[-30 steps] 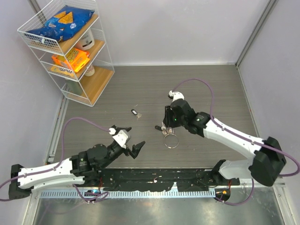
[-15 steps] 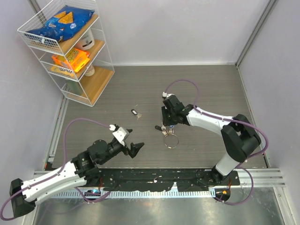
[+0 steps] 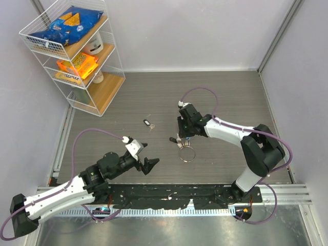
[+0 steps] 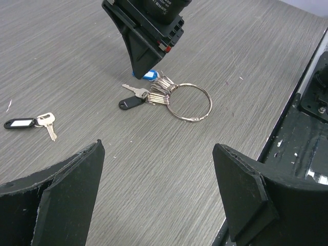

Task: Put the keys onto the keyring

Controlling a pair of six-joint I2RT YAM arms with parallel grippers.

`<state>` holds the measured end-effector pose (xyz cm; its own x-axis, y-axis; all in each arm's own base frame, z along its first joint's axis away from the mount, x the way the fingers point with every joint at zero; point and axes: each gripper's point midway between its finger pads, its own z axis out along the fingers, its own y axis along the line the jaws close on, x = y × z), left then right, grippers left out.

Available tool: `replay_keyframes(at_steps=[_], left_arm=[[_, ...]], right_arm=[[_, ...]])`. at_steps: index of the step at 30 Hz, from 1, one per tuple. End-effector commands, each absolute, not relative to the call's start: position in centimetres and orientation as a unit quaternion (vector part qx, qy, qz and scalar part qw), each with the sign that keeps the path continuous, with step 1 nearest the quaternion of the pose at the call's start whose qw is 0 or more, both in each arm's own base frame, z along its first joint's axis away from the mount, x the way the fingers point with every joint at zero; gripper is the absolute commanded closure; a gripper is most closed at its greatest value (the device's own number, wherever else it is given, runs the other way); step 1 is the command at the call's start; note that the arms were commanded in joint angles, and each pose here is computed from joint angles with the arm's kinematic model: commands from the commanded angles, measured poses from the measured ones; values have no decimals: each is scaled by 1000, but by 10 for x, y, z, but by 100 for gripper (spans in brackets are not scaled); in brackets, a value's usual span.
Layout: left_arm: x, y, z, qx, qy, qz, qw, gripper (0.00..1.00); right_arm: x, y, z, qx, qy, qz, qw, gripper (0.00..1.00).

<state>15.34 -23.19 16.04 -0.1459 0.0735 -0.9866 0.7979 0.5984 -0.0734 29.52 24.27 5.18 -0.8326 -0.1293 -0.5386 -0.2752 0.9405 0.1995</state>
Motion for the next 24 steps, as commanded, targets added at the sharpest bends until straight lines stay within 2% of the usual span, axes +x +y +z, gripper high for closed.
replay_keyframes(at_steps=[1, 21, 24], left_arm=[[154, -235, 181, 299, 668, -339, 592, 7], [156, -233, 176, 298, 675, -332, 588, 7], [156, -233, 176, 298, 676, -331, 588, 7]], right_arm=[[301, 242, 50, -102, 946, 134, 278, 72], [282, 227, 22, -99, 956, 119, 248, 75], [279, 224, 20, -96, 957, 116, 249, 81]])
